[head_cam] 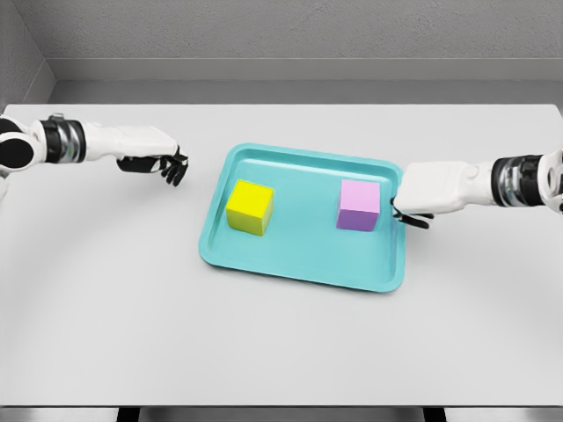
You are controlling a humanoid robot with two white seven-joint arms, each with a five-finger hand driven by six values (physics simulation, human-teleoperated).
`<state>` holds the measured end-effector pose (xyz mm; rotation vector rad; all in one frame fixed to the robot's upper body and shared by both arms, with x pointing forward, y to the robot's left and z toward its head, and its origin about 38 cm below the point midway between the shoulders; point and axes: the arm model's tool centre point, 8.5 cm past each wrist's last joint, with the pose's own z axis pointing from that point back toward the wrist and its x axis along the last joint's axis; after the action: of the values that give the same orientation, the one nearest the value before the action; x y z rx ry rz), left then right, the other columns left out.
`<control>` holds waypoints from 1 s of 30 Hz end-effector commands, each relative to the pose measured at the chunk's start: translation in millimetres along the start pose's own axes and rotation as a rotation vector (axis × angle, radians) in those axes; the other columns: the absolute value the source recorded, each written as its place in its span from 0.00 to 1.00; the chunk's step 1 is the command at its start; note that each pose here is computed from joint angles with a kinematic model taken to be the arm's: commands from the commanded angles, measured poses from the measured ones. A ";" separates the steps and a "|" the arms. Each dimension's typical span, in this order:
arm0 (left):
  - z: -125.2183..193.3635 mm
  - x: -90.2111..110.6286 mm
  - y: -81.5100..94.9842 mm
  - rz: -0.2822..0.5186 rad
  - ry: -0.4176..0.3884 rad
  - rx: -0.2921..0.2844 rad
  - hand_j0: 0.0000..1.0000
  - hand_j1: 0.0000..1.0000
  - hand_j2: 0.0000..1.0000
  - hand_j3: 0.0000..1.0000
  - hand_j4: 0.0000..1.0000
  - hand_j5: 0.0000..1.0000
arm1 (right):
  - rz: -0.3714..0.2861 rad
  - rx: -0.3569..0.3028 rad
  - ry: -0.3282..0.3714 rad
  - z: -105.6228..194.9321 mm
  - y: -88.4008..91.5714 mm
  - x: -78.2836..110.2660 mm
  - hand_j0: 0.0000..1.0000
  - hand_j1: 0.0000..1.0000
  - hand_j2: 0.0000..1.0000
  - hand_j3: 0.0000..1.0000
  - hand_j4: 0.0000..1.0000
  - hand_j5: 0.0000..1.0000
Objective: Push two cubes
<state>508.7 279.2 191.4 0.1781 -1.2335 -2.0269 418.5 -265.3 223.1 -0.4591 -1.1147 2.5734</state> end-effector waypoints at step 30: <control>-73.2 86.3 -5.6 -0.365 -0.133 -0.182 0.04 0.04 0.04 0.04 0.04 0.04 | -0.029 0.037 -0.040 -41.4 0.4 -5.0 0.00 0.00 0.00 0.00 0.00 0.00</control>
<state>480.4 178.9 172.5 0.2054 -1.1465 -2.4688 439.8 -243.9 197.4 -0.3882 -1.0684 2.5853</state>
